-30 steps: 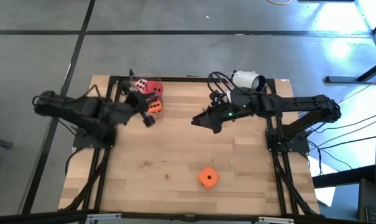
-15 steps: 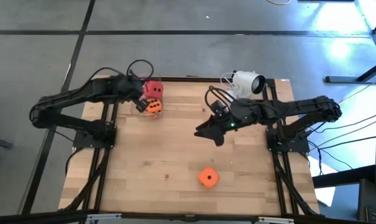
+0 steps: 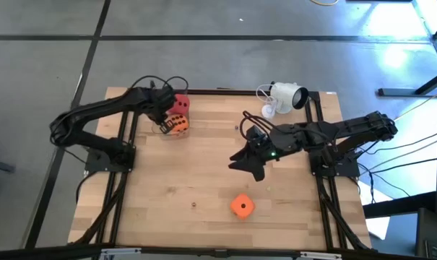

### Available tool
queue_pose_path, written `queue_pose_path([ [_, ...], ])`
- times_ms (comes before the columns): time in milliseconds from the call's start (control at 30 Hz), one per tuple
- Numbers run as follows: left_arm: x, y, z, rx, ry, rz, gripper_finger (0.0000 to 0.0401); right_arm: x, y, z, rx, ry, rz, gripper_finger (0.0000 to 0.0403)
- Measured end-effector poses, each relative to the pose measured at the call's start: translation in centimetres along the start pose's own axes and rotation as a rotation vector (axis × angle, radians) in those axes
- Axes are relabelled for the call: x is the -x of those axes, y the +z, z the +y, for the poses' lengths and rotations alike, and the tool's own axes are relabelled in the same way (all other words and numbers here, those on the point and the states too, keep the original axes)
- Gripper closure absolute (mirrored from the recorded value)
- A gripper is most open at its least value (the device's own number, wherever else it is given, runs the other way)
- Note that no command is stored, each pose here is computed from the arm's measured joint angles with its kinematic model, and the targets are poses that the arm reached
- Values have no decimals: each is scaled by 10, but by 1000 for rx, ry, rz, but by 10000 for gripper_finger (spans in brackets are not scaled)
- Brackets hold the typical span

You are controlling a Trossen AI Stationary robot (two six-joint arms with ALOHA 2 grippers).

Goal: Pick & Place Dice
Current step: Put the bottom small blue dice into the transparent bin

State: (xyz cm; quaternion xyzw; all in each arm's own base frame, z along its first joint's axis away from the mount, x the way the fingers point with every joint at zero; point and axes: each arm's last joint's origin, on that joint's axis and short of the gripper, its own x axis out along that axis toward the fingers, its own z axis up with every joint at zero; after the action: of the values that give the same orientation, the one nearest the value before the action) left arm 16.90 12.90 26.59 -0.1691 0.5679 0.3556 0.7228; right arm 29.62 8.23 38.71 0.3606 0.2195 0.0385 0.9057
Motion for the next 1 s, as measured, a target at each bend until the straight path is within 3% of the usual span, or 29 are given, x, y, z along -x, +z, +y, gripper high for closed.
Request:
queue_pose_path([
  [833, -32, 11, -9, -208, -36, 136, 384, 0, -2, 1, 16, -25, -19, 201],
  [1000, -32, 10, -9, -222, -45, 145, 349, 0, -2, 1, 19, -25, -19, 201],
])
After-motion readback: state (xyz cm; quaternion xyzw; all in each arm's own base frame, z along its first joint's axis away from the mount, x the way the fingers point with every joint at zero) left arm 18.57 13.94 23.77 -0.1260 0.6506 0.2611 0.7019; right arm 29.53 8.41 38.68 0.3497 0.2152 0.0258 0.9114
